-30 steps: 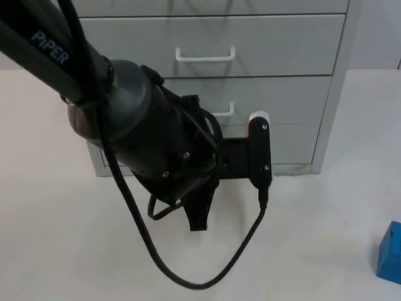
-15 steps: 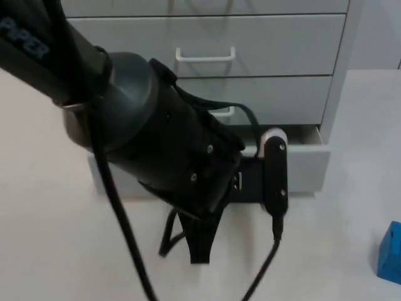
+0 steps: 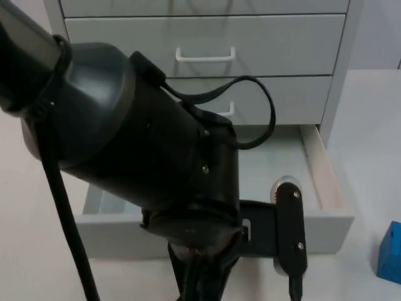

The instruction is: Open the drawer with the left hand, place the block into the drawer with the right hand, then close the drawer with the left hand.

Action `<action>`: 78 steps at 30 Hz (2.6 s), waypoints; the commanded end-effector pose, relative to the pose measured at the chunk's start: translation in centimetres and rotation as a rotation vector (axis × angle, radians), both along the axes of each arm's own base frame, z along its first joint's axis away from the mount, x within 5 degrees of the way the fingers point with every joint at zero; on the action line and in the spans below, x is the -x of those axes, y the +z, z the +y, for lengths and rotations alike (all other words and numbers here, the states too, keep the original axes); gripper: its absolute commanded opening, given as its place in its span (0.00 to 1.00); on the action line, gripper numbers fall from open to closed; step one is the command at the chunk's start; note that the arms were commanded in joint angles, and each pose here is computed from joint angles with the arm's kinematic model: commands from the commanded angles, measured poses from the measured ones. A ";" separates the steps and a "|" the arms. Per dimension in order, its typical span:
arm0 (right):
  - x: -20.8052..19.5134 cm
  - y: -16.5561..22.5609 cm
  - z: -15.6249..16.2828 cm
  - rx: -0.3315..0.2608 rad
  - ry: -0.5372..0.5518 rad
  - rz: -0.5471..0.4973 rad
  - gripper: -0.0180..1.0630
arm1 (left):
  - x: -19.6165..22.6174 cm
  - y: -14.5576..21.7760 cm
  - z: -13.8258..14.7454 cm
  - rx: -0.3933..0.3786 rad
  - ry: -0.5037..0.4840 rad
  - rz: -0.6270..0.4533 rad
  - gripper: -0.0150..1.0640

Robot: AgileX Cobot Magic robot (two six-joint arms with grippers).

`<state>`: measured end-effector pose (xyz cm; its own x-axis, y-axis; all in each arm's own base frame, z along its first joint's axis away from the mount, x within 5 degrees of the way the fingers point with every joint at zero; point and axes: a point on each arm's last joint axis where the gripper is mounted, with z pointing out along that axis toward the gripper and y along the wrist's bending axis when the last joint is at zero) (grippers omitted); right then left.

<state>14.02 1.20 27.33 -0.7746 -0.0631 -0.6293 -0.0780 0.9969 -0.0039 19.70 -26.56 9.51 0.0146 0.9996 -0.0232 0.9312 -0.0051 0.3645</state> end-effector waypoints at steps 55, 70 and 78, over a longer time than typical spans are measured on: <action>0.0 0.1 0.0 0.005 0.002 0.003 0.99 | 3.3 15.6 3.3 0.374 0.114 -0.076 0.64; 0.1 0.0 0.0 0.004 0.005 0.015 0.99 | -4.0 16.4 13.7 0.514 0.827 0.022 0.64; 0.1 0.0 0.0 0.002 0.004 0.015 0.99 | -5.7 17.0 19.8 0.678 1.210 0.080 0.64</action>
<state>13.89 1.20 27.23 -0.7862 -0.0626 -0.6147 -0.0776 0.9970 -0.0024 25.54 -6.93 26.33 -0.8525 0.2404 -0.4642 0.2884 0.9569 -0.0341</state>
